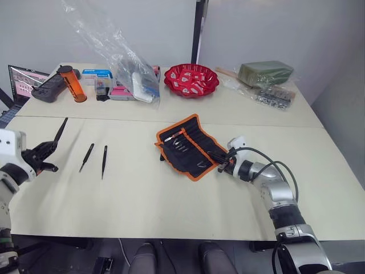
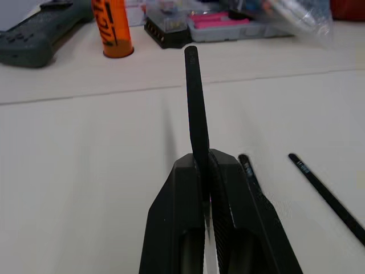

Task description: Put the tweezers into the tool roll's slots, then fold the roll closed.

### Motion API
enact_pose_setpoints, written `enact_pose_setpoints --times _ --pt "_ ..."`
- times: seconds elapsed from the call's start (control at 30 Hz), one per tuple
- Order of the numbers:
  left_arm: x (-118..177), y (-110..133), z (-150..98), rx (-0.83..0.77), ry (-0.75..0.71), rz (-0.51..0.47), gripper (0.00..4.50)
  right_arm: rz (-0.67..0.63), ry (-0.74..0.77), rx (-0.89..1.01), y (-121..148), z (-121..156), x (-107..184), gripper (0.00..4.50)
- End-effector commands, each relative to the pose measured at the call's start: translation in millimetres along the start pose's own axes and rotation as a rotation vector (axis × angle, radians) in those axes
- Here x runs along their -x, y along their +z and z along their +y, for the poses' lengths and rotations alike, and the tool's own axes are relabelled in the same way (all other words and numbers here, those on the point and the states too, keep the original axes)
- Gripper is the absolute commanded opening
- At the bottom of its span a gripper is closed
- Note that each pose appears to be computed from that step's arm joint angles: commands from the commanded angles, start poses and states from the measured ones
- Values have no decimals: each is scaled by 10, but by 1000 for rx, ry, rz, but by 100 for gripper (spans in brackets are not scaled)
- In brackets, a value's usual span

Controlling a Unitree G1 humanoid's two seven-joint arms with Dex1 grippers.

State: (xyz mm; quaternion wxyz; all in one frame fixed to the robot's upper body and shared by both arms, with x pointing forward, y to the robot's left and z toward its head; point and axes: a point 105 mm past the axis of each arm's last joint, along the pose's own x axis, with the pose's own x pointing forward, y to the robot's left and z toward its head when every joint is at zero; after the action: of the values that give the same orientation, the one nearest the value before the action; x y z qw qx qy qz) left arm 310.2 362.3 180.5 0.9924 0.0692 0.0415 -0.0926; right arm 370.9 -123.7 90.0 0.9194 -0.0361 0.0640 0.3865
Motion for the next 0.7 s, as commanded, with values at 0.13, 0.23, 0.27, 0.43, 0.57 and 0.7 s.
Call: enact_pose_setpoints --times 0.13,0.23,0.27,0.43,0.57,0.7 --pt "-283 482 -482 -122 -228 -23 4 -43 -31 8 133 -21 87 0" --pt "-385 562 -693 -148 -315 9 4 -39 -27 6 108 26 91 0" --pt "-419 601 -801 -164 -358 13 4 -35 -27 5 89 41 95 0" --pt "-558 729 -1268 -209 -526 59 4 6 -29 7 -51 94 108 0" --pt "-528 789 -1702 -282 -675 89 4 35 -27 23 -124 116 108 0" --pt "-461 758 -1964 -372 -734 153 4 37 -28 23 -140 132 114 0"
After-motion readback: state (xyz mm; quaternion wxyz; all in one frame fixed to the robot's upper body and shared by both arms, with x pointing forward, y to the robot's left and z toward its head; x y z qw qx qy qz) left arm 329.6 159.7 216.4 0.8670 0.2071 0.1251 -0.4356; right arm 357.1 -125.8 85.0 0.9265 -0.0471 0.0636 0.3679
